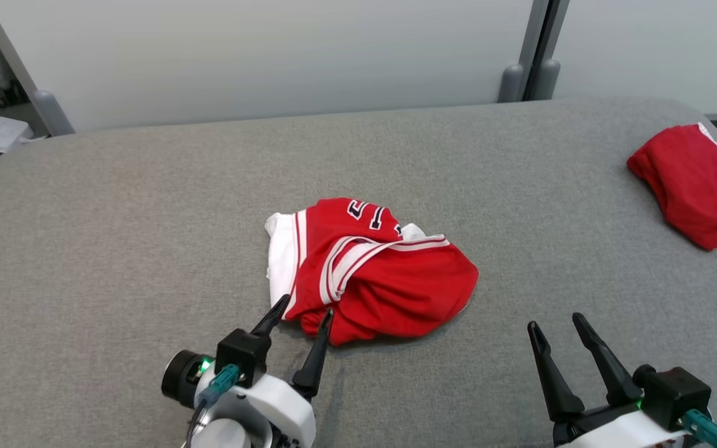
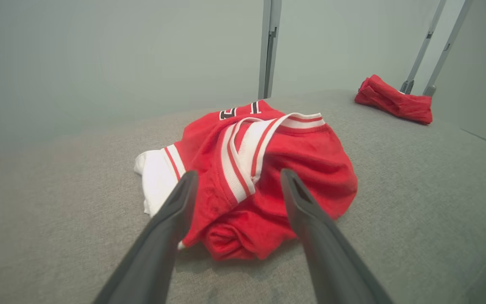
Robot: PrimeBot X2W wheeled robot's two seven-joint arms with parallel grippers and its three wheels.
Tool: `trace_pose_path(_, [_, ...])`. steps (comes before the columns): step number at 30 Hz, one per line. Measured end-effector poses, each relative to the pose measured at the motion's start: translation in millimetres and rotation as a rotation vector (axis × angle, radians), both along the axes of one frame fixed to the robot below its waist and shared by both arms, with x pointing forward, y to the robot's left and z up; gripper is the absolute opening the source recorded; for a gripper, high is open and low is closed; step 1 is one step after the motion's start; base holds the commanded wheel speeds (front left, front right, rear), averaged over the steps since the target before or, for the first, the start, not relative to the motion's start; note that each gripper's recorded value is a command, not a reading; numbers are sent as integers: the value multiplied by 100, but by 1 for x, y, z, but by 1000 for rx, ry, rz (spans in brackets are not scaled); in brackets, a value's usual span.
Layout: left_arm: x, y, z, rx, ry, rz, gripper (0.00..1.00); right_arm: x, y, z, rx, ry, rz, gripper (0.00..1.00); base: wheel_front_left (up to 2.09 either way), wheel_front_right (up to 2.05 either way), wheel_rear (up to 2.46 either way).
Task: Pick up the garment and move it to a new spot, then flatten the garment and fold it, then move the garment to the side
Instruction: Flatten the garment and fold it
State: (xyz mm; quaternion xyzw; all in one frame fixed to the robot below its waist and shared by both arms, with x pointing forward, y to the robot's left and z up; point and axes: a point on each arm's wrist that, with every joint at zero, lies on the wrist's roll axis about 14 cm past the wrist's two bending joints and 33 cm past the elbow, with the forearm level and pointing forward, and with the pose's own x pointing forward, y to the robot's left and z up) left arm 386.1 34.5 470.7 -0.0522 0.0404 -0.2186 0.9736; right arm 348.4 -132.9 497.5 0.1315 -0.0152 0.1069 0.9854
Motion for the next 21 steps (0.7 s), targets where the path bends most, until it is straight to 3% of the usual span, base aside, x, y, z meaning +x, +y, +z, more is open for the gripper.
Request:
trace_pose_path(12, [37, -28, -45, 159, 99, -91, 100, 19, -15, -4, -6, 15, -34, 100, 0, 0, 0])
trace_pose_path(13, [39, -30, -49, 168, 111, -97, 80, 20, -16, -4, -7, 15, -36, 100, 0, 0, 0])
trace_pose_path(14, [40, -31, -53, 178, 123, -106, 0, 20, -18, -4, -8, 15, -39, 100, 0, 0, 0])
trace_pose_path(18, [47, -38, -55, 172, 134, -121, 0, 20, -24, -3, -8, 15, -58, 100, 0, 0, 0])
trace_pose_path(21, [52, -48, -34, 78, 112, -135, 0, 18, -26, 0, -8, 7, -66, 100, 0, 0, 0])
